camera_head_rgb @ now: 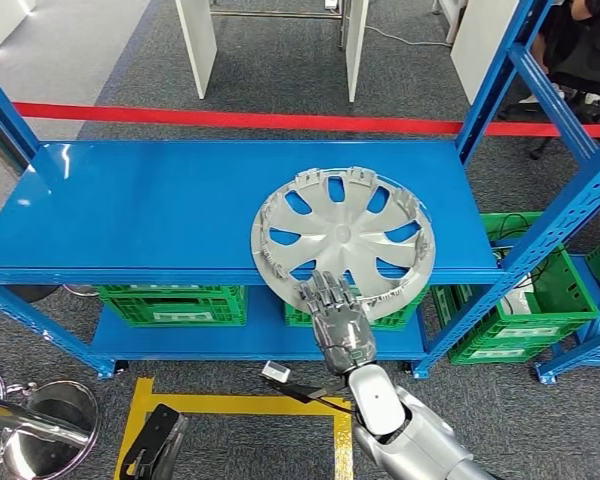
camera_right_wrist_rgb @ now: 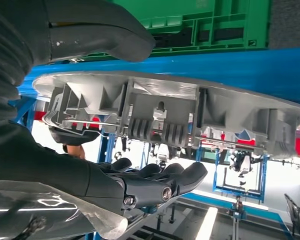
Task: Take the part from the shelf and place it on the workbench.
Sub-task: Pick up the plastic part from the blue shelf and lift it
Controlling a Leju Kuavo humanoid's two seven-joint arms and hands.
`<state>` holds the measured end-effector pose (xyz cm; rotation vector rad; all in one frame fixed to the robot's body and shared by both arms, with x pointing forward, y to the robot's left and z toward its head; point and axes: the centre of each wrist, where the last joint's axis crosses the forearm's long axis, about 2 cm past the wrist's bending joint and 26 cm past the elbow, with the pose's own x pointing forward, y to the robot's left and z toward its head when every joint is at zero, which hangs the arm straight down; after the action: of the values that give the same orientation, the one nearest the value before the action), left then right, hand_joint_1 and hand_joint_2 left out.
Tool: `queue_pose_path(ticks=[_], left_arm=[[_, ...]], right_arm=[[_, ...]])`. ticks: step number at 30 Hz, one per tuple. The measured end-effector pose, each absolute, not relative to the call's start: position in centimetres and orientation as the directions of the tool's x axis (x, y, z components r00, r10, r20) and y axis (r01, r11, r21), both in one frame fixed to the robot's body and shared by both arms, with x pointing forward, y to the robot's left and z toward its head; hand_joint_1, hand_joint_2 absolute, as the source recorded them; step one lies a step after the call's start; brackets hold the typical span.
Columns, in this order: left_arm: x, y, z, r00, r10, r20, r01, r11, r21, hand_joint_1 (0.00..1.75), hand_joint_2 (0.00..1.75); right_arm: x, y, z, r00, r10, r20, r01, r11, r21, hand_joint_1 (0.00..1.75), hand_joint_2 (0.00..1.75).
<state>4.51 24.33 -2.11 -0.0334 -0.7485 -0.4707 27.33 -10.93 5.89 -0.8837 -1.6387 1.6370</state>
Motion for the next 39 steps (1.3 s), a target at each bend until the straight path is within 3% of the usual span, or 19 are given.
queue_pose_path(ticks=[26, 27, 31, 32, 39], left_arm=[[4.1, 24.2, -1.9, 0.644, -0.398, 0.653, 0.423, 0.897, 0.130, 0.00, 0.00], [4.1, 24.2, -1.9, 0.645, -0.398, 0.653, 0.422, 0.897, 0.129, 0.00, 0.00], [4.1, 24.2, -1.9, 0.649, -0.394, 0.651, 0.420, 0.899, 0.126, 0.00, 0.00], [4.1, 24.2, -1.9, 0.649, -0.394, 0.651, 0.419, 0.899, 0.126, 0.00, 0.00], [4.1, 24.2, -1.9, 0.653, -0.390, 0.649, 0.416, 0.901, 0.123, 0.00, 0.00]], right_arm=[[28.6, -11.0, 6.0, -0.503, 0.858, -0.106, 0.023, -0.110, -0.994, 0.00, 1.75], [28.7, -11.0, 6.0, -0.502, 0.858, -0.109, 0.023, -0.113, -0.993, 0.06, 1.75], [28.9, -10.9, 6.0, -0.490, 0.862, -0.129, 0.023, -0.135, -0.991, 1.66, 1.75], [28.9, -10.9, 6.1, -0.487, 0.863, -0.135, 0.025, -0.141, -0.990, 1.75, 1.75], [29.5, -10.5, 6.4, -0.475, 0.865, -0.160, 0.029, -0.166, -0.986, 1.75, 1.75]])
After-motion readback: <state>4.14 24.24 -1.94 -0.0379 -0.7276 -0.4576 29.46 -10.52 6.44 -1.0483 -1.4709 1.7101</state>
